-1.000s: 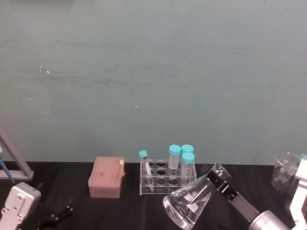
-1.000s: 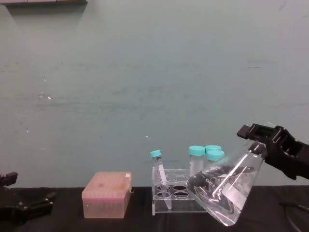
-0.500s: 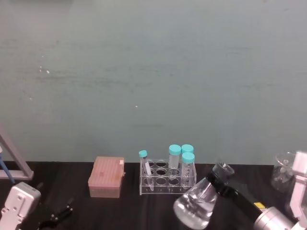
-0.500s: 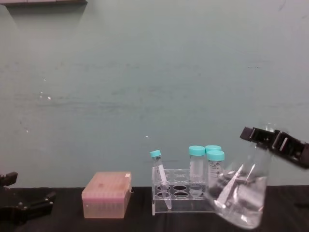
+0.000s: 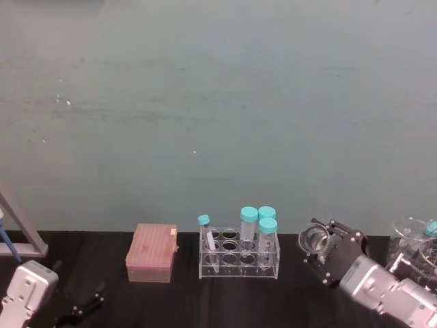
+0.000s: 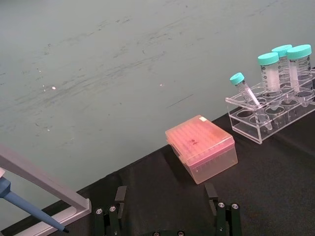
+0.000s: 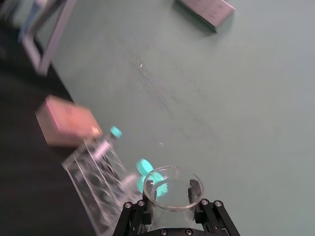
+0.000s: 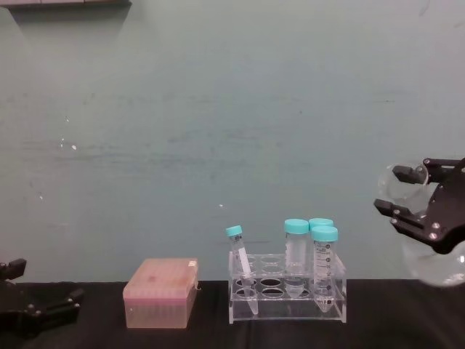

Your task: Pick up the beaker with the right gripper, shake it three times, and then put it down.

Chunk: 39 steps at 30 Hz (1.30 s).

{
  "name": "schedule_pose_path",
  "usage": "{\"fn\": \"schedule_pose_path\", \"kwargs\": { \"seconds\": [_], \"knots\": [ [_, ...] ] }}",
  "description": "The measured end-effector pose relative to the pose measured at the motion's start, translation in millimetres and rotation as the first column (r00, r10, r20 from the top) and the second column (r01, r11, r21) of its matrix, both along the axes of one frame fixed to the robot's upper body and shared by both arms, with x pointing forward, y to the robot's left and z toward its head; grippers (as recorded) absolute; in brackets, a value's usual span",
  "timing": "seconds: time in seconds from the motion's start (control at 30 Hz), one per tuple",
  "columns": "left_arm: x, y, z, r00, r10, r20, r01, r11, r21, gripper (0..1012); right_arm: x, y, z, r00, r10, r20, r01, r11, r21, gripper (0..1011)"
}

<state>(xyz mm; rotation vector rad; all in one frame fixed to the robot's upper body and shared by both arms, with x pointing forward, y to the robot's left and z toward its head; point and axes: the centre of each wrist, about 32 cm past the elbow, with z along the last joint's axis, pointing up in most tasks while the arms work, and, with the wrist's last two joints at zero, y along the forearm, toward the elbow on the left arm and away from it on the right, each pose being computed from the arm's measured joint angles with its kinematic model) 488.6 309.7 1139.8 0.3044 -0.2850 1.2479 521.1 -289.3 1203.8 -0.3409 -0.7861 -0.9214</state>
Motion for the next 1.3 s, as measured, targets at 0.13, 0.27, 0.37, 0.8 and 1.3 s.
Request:
{"fn": "schedule_pose_path", "kwargs": {
  "seconds": [0.13,0.27,0.37,0.8,1.3],
  "knots": [
    [0.0,0.0,0.0,1.0000,0.000,0.000,0.000,1.0000,0.000,1000,1.0,-5.3,2.7,0.994,-0.013,0.110,0.033,0.983,-0.181,449],
    [0.0,0.0,0.0,1.0000,0.000,0.000,0.000,1.0000,0.000,1000,1.0,-7.8,2.2,0.990,-0.019,0.140,0.052,0.971,-0.231,450],
    [0.0,0.0,0.0,1.0000,0.000,0.000,0.000,1.0000,0.000,1000,1.1,-8.9,2.0,0.988,-0.023,0.149,0.060,0.967,-0.246,449],
    [0.0,0.0,0.0,1.0000,0.000,0.000,0.000,1.0000,0.000,1000,0.1,2.6,-7.4,0.996,0.000,-0.089,0.014,0.989,0.147,449],
    [0.0,0.0,0.0,1.0000,0.000,0.000,0.000,1.0000,0.000,1000,-7.5,16.2,-14.0,0.935,0.043,-0.351,0.110,0.908,0.404,449]
  ]
}}
